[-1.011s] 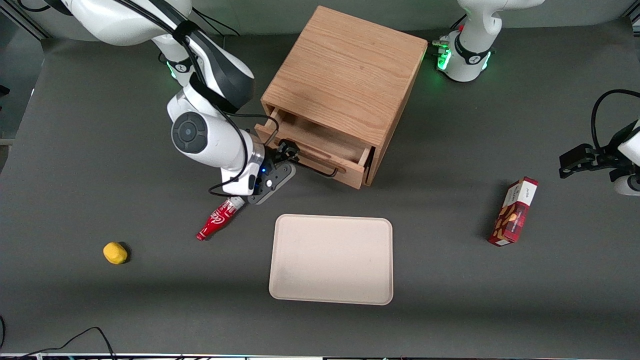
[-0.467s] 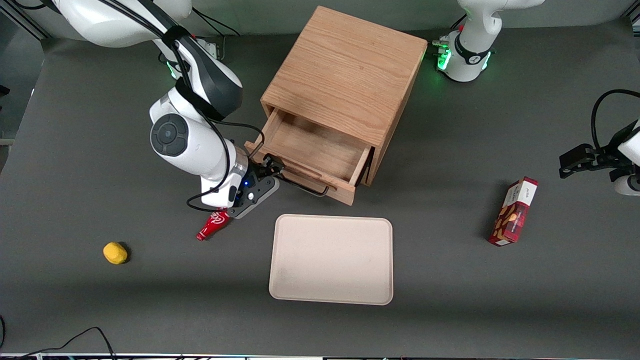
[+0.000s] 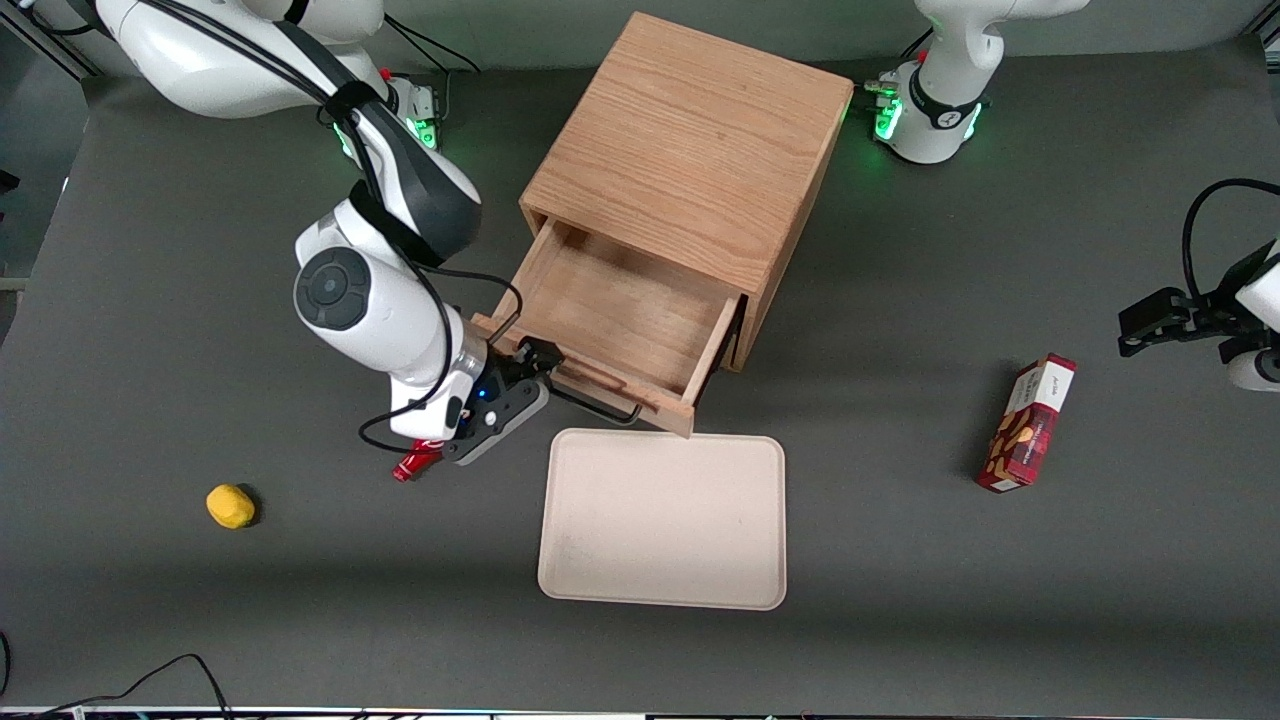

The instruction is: Open upper drawer

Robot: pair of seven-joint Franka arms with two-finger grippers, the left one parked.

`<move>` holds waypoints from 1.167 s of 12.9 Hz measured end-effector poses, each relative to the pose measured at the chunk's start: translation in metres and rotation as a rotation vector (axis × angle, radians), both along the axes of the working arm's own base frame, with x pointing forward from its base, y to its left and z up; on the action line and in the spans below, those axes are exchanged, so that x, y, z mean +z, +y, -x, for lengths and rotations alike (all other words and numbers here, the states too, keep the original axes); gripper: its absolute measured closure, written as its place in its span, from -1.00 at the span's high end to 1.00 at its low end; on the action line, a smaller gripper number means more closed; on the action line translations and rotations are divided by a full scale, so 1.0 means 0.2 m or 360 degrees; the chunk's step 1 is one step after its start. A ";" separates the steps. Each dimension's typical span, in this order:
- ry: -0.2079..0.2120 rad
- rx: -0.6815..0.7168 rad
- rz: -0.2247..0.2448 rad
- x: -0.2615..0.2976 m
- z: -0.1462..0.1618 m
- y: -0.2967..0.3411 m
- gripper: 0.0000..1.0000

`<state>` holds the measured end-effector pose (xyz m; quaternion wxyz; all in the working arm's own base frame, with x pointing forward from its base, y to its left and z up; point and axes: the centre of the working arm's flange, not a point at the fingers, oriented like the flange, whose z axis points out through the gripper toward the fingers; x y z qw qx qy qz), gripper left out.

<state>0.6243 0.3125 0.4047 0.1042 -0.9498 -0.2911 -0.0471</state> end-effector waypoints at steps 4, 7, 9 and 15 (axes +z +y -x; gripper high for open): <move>-0.0073 0.0028 0.0009 0.04 -0.11 -0.11 1.00; -0.0098 0.0045 0.0042 0.04 -0.15 -0.19 1.00; -0.0109 0.0045 0.0049 0.04 -0.17 -0.22 1.00; 0.0063 -0.0272 0.0000 0.17 -0.13 -0.18 1.00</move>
